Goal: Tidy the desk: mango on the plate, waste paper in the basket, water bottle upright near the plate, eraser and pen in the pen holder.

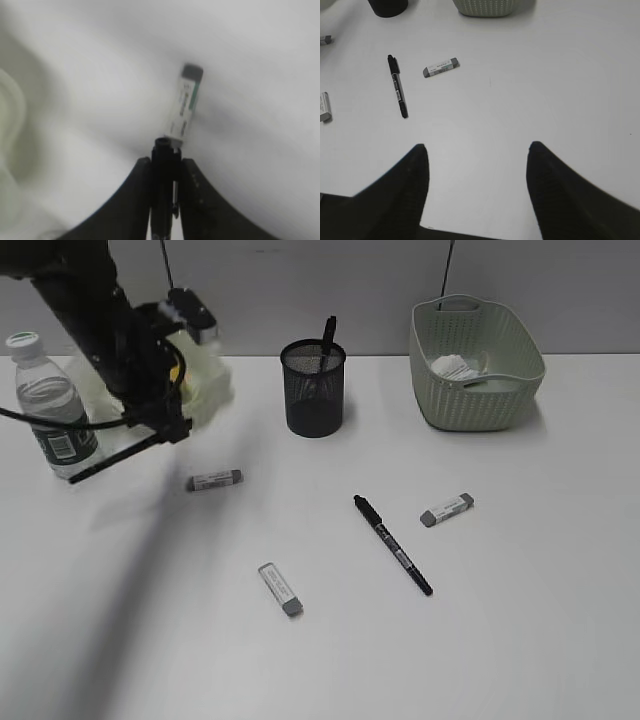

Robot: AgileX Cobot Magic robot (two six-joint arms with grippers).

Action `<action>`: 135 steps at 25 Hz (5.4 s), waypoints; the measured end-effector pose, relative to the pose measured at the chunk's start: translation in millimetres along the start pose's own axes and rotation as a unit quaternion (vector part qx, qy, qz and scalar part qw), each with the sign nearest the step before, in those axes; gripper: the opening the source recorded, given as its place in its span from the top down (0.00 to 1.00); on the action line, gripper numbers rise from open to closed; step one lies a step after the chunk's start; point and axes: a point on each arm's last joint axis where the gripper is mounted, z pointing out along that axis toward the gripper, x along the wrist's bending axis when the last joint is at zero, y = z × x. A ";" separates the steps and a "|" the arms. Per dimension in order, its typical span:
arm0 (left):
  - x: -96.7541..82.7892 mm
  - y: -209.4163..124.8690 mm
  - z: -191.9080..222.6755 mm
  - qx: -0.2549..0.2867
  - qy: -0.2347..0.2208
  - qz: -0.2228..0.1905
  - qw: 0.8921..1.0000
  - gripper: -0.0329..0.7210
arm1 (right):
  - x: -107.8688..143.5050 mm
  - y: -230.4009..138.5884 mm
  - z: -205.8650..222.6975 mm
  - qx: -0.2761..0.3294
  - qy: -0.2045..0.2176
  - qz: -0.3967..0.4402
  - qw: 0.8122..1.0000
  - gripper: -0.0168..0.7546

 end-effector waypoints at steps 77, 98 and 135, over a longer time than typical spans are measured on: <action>-73.3 37.5 -86.2 0.032 0.028 -0.206 0.978 0.45 | 0.0 0.1 0.4 -0.002 0.000 -0.001 1.000 0.34; -157.6 -173.4 -172.7 -0.087 0.117 -0.324 0.935 0.45 | 2.5 11.7 34.6 0.083 -0.007 -0.023 0.996 0.34; -260.2 -268.1 -190.8 -0.286 0.168 -0.309 0.891 0.45 | 131.8 112.6 300.1 0.374 0.059 -0.192 0.905 0.34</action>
